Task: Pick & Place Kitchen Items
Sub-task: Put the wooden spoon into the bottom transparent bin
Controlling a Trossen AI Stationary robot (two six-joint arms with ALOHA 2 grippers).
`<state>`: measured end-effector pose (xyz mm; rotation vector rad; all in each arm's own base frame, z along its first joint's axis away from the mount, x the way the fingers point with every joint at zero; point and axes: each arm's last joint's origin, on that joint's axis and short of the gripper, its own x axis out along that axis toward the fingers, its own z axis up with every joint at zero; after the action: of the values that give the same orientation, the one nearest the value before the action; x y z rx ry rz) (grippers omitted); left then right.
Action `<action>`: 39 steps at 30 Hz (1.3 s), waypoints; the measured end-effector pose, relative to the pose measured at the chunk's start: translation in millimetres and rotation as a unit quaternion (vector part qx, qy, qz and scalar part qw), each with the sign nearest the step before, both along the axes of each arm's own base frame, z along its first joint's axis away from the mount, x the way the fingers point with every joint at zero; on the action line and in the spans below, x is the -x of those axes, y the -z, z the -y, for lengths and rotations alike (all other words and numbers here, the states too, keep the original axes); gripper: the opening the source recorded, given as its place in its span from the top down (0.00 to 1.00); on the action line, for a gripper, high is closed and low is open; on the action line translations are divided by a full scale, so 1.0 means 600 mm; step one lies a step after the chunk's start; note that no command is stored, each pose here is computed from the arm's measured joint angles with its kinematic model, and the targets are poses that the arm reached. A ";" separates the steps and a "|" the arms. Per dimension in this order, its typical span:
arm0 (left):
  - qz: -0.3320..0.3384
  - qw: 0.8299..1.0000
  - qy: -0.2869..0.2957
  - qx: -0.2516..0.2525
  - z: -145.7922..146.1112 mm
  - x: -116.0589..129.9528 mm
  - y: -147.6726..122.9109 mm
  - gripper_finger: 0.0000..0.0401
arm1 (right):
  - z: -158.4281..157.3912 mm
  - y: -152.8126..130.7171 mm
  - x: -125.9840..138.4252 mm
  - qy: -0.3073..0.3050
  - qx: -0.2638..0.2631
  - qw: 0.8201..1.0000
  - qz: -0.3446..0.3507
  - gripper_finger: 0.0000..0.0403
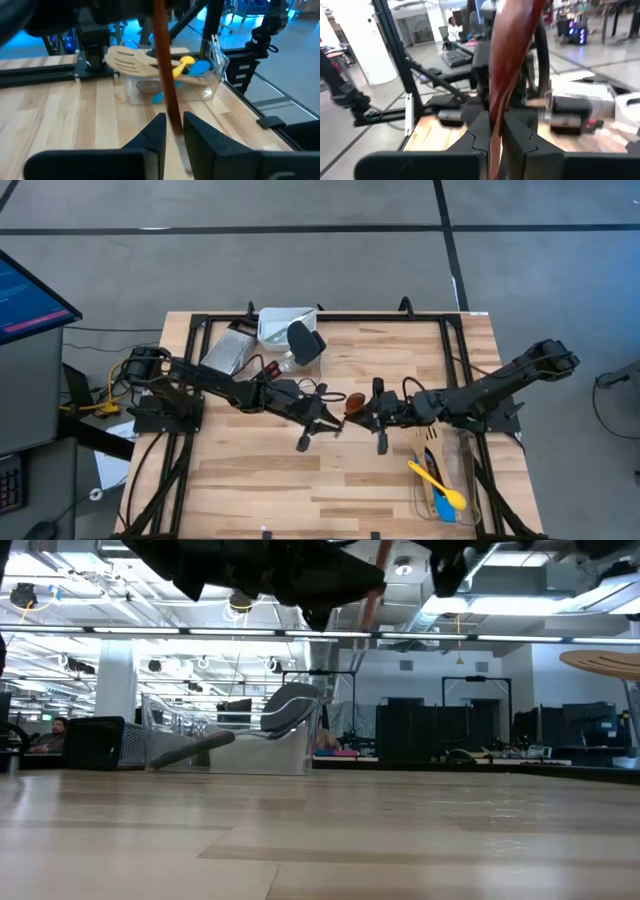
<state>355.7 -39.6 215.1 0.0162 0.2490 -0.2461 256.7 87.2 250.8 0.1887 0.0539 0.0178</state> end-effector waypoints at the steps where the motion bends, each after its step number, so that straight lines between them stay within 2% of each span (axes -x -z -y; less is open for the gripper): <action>1: 0.001 1.000 -0.001 0.000 -0.001 0.001 -0.004 0.87 | 0.001 -0.003 0.006 -0.003 -0.002 1.000 -0.007 0.96; 4: -0.003 1.000 -0.018 -0.004 -0.005 0.004 -0.008 0.83 | 0.003 -0.009 0.023 -0.005 -0.018 0.999 -0.034 0.96; 7: -0.022 0.998 -0.050 -0.014 -0.012 0.008 -0.006 0.79 | 0.004 -0.017 0.042 0.019 -0.025 0.998 -0.049 0.96; 14: -0.030 0.996 -0.085 -0.019 -0.037 0.007 -0.004 0.75 | -0.001 -0.051 0.098 0.016 -0.078 0.996 -0.043 0.96; 20: -0.031 0.995 -0.090 -0.018 -0.043 0.007 -0.003 0.76 | -0.001 -0.092 0.149 0.097 -0.099 0.985 -0.106 0.96; 29: -0.032 0.995 -0.089 -0.017 -0.043 0.007 -0.003 0.76 | -0.004 -0.136 0.195 0.199 -0.144 0.942 -0.227 0.96; 36: -0.032 0.995 -0.089 -0.017 -0.043 0.007 -0.003 0.76 | -0.025 -0.115 0.211 0.261 -0.186 0.890 -0.324 0.96; 39: -0.032 0.995 -0.089 -0.018 -0.043 0.007 -0.003 0.76 | -0.040 -0.105 0.217 0.273 -0.207 0.874 -0.346 0.96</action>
<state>351.6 -13.9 216.7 0.0210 0.3174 -0.0654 126.3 110.9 313.6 0.6297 0.7185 -0.6149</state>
